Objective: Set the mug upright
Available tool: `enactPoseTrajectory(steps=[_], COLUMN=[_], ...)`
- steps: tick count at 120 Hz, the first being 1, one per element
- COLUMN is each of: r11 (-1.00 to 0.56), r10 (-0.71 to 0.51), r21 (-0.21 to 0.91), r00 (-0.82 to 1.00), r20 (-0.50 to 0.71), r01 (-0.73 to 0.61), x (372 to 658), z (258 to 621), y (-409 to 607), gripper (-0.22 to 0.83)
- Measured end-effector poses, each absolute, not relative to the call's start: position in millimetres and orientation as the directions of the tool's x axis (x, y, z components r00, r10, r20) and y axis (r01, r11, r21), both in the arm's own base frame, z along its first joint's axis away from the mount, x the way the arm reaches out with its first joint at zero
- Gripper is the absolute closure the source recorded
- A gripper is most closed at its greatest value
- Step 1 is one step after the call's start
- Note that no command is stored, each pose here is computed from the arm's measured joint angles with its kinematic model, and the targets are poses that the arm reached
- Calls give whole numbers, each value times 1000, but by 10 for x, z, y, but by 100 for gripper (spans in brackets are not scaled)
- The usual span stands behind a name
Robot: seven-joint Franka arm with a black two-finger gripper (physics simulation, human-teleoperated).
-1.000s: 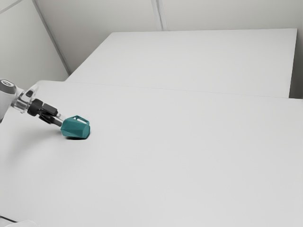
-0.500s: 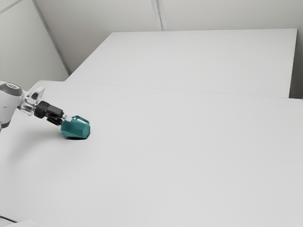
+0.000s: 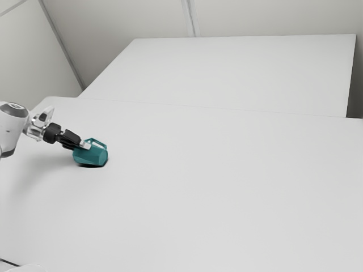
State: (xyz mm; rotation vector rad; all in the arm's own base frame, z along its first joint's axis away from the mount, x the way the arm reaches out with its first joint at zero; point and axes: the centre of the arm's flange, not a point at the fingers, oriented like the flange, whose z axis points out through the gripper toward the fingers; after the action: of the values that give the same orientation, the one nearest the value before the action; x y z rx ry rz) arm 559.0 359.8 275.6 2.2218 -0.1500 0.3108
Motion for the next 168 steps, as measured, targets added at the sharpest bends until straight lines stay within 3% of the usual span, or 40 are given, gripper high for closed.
enactPoseTrajectory(steps=[40,68,97,126,168], r11=[-602,-628,-733,-779,-843], r10=[-16,-73,-317,-535,-526], r21=[759,718,501,218,40], r00=[954,942,883,805,837], r20=[298,327,346,256,154], r01=[-248,-299,-460,-587,-537], x=[5621,5675,5856,5943,5883], z=[2892,3188,3831,4009,3996], y=[3526,3268,2143,1301,629], gripper=[72,76,77,77,77])
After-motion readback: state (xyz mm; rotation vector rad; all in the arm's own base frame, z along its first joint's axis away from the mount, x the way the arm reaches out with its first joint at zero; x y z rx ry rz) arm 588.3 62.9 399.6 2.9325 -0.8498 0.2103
